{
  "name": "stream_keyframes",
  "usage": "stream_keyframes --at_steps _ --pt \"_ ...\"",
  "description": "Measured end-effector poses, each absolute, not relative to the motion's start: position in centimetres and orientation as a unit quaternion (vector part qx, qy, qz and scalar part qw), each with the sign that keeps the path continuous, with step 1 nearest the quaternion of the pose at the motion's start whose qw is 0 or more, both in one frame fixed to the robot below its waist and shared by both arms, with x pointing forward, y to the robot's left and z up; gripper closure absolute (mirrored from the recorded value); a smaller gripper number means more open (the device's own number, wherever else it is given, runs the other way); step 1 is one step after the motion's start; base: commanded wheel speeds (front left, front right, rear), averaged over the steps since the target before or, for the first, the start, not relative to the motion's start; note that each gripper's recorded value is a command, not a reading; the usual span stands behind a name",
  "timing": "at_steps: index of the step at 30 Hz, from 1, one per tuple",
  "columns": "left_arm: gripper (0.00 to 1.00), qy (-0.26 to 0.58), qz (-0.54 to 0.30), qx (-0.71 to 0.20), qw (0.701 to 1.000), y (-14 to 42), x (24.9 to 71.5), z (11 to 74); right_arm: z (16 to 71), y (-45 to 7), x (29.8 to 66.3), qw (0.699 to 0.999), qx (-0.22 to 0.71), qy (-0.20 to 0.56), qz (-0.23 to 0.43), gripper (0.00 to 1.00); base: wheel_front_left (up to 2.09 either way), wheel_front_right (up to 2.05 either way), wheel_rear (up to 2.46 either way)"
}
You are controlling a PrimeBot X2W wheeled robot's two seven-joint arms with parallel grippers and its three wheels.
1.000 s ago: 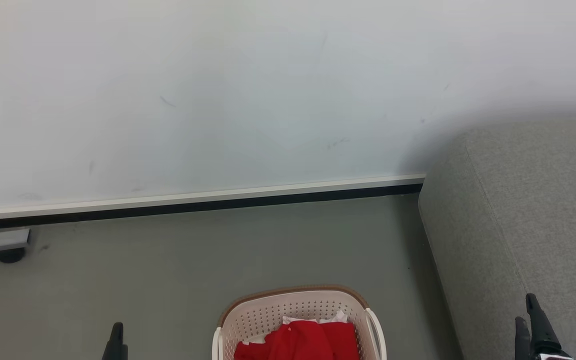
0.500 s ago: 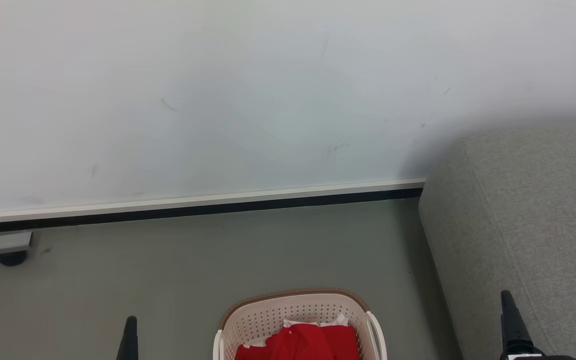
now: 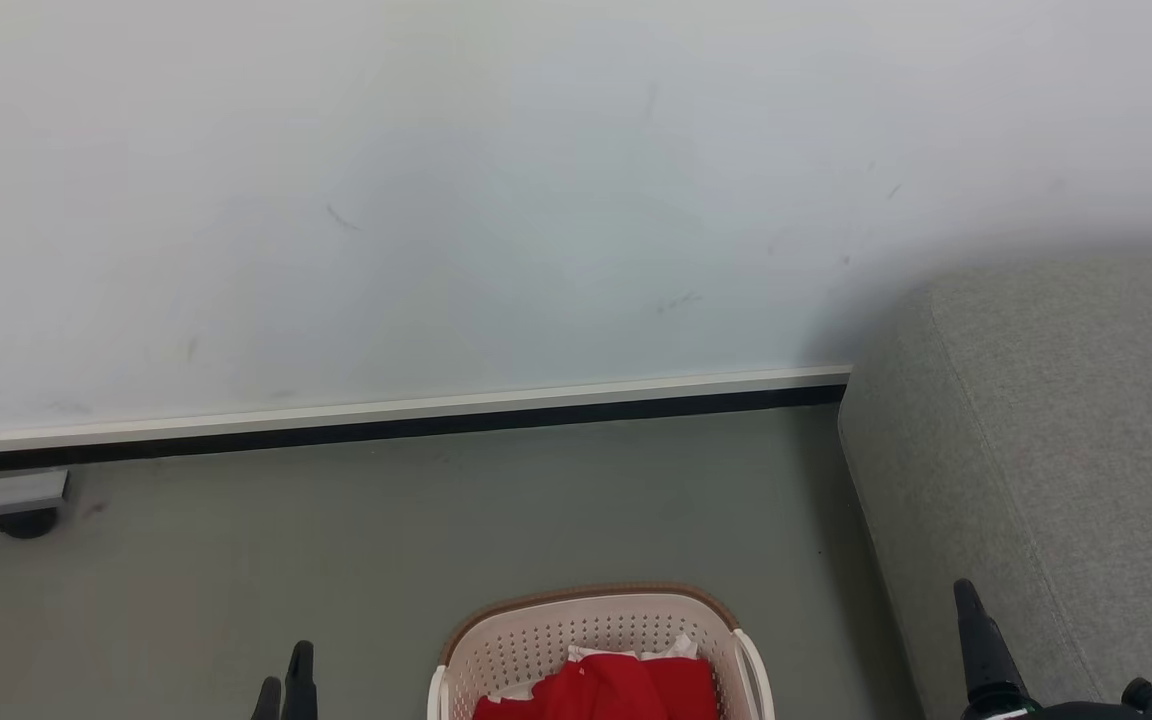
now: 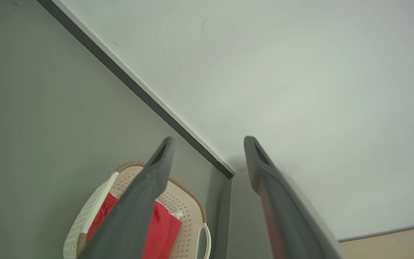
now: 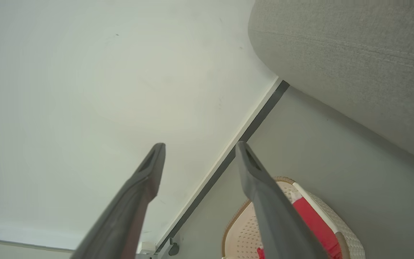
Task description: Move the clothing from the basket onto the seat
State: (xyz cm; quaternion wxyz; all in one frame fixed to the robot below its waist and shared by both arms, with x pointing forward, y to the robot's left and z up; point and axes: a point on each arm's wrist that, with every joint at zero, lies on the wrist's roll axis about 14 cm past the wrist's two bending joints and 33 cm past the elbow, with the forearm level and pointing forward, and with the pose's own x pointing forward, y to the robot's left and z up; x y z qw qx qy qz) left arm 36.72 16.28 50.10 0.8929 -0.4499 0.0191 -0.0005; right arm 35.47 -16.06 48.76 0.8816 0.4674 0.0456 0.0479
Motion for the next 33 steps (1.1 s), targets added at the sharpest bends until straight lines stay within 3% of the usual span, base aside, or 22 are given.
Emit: stream_keyframes --at_steps 14,33 --pt "0.00 0.001 -0.004 -0.310 0.951 16.5 37.0 50.8 49.7 -14.6 35.6 0.928 0.360 0.049 0.086 0.00 0.00 0.00 0.00" --pt "0.00 -0.027 -0.020 -0.178 0.983 16.7 36.8 51.9 49.5 -14.1 35.4 0.958 0.266 0.055 0.095 0.00 0.00 0.00 0.00"
